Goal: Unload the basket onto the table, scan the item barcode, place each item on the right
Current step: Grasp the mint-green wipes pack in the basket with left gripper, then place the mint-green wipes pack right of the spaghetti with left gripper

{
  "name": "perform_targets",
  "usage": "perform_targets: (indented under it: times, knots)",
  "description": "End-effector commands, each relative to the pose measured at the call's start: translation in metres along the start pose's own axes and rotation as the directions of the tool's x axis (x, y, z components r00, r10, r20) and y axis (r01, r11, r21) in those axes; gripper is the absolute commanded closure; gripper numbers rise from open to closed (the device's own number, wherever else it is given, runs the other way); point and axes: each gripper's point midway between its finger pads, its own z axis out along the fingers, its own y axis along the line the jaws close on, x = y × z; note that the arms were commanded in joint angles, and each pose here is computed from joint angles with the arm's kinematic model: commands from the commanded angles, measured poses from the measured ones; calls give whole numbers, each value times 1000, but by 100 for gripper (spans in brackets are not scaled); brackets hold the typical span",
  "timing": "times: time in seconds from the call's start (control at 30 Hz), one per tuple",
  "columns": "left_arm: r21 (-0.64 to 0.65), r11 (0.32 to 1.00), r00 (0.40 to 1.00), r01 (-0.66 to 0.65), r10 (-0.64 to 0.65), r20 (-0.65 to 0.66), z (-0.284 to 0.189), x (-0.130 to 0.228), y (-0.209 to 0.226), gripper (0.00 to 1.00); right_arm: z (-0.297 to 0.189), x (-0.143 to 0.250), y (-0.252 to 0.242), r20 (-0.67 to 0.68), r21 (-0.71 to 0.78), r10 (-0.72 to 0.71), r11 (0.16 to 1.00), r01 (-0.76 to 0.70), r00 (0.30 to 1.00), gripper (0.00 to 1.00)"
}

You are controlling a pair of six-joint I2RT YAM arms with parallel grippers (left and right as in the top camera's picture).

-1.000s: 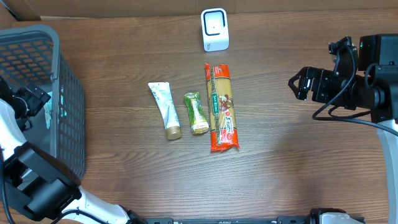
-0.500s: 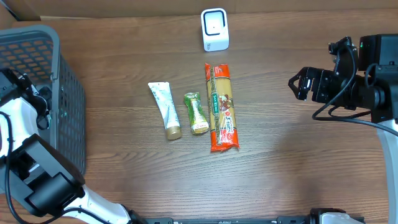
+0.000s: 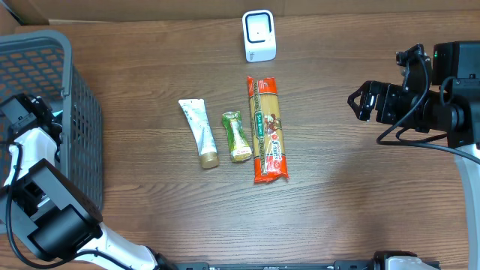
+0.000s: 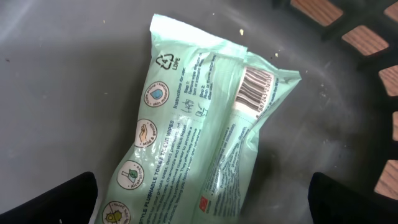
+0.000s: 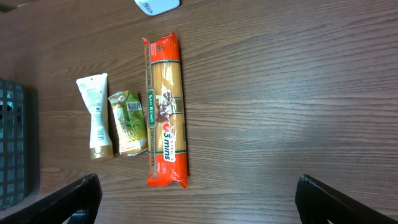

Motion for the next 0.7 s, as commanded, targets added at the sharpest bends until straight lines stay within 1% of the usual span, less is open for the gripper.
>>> perform_targets:
  times: [0.0, 0.03, 0.13, 0.2, 0.23, 0.27, 0.3, 0.33, 0.37, 0.4, 0.5, 0.57, 0.63, 0.67]
  knots:
    - [-6, 1000, 999, -2, 2, -53, 20, 17, 3, 0, -3, -3, 1, 15, -1, -5, 1000, 5, 1000, 0]
    - [-8, 1000, 998, -1, 0, -70, 25, 23, 3, 0, -3, -3, 1, 15, -1, -5, 1000, 5, 1000, 0]
    - [-10, 1000, 994, 1, -3, -108, 34, 34, 5, 13, -3, -3, 1, 14, -1, -5, 1000, 5, 1000, 0]
    - [-11, 1000, 994, 1, -3, -108, 33, 33, 5, 32, -3, -3, 1, 15, -1, -5, 1000, 5, 1000, 0]
    - [-10, 1000, 994, 1, -2, -105, 33, 32, 5, 46, -3, -4, 1, 15, -1, -5, 1000, 5, 1000, 0]
    - [-10, 1000, 995, 1, -2, -101, 31, 31, 5, 57, -3, -4, 1, 16, -2, -6, 1000, 6, 1000, 0]
    - [-10, 1000, 996, 0, -1, -93, 29, 28, 4, 76, -3, -4, 1, 16, -1, -6, 1000, 6, 1000, 0]
    - [-9, 1000, 996, 0, -1, -84, 26, 25, 4, 92, -3, -4, 1, 16, -1, -6, 1000, 6, 1000, 0]
    - [-7, 1000, 998, -1, 1, -62, 19, 18, 3, 96, -3, -4, 1, 16, -2, -5, 1000, 5, 1000, 0]
    - [-6, 1000, 999, -3, 2, -46, 14, 13, 2, 96, -3, -4, 1, 16, -2, -5, 1000, 5, 1000, 0]
    - [1, 1000, 997, -18, 18, 75, -24, -27, -3, 96, -3, -4, 1, 16, -2, -6, 1000, 6, 1000, 0]
    - [6, 1000, 986, -25, 24, 166, -59, -55, -8, 96, -3, -4, 1, 16, -2, -6, 1000, 6, 1000, 0]
    - [11, 999, 962, -33, 29, 273, -107, -85, -14, 96, -3, -4, 1, 16, -1, -6, 1000, 6, 1000, 0]
    - [16, 999, 933, -43, 34, 358, -149, -106, -19, 96, -3, -4, 1, 16, -2, -6, 1000, 6, 1000, 0]
